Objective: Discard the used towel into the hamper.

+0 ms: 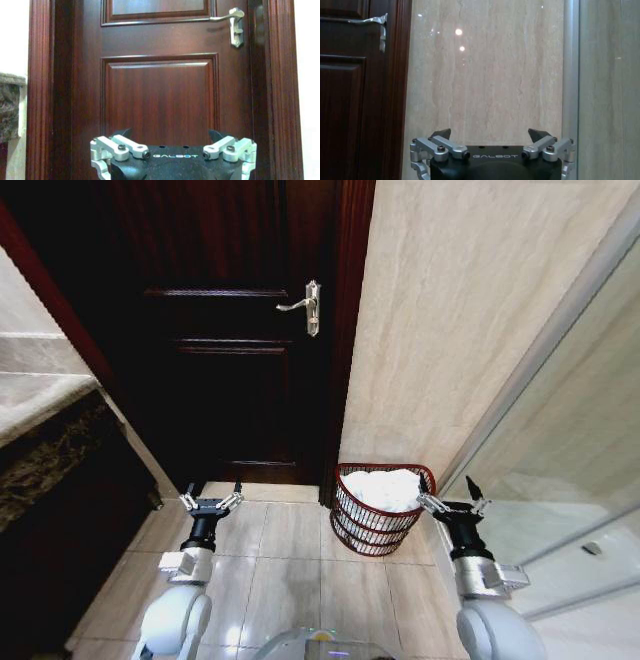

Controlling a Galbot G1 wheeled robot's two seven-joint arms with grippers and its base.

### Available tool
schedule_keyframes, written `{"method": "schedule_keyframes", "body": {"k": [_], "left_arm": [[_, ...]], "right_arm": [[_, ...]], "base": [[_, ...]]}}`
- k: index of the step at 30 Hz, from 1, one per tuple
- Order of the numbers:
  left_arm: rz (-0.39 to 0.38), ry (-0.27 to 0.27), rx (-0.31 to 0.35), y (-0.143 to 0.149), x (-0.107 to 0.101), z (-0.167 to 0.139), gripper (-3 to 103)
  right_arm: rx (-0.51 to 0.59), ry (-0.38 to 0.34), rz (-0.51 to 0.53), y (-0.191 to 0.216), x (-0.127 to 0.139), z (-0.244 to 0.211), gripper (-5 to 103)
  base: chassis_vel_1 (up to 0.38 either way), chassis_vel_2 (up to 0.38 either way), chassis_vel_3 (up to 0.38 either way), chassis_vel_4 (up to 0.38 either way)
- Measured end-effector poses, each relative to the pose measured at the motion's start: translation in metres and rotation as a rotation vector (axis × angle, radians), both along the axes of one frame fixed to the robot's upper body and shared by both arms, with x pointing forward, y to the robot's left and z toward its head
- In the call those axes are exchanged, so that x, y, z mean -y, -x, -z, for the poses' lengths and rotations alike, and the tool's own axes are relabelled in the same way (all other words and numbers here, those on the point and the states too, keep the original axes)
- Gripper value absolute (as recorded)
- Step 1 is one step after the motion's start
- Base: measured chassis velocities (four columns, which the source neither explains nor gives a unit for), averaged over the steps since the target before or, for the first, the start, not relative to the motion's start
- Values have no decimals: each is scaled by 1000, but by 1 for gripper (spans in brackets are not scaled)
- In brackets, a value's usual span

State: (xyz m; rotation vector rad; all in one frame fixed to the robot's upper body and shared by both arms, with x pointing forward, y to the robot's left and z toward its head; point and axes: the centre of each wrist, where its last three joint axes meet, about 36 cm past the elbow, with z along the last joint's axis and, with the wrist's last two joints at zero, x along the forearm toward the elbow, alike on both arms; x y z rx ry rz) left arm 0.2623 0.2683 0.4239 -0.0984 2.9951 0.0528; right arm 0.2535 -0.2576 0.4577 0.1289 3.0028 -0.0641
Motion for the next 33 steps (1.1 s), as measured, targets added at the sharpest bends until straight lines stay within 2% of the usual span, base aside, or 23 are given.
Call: {"method": "schedule_keyframes", "body": {"k": [13, 20, 33], "left_arm": [[-13, 18, -5, 0, 4, 6, 100], [-5, 54, -10, -3, 15, 9, 100], [-4, 37, -6, -3, 12, 6, 100]], "right_arm": [[-14, -16, 0, -4, -3, 10, 100], [-42, -34, -20, 1, -8, 20, 100], [-42, -36, -40, 3, -11, 17, 100]], "base": [[0, 0, 0, 0], [0, 0, 0, 0], [0, 0, 0, 0]]}}
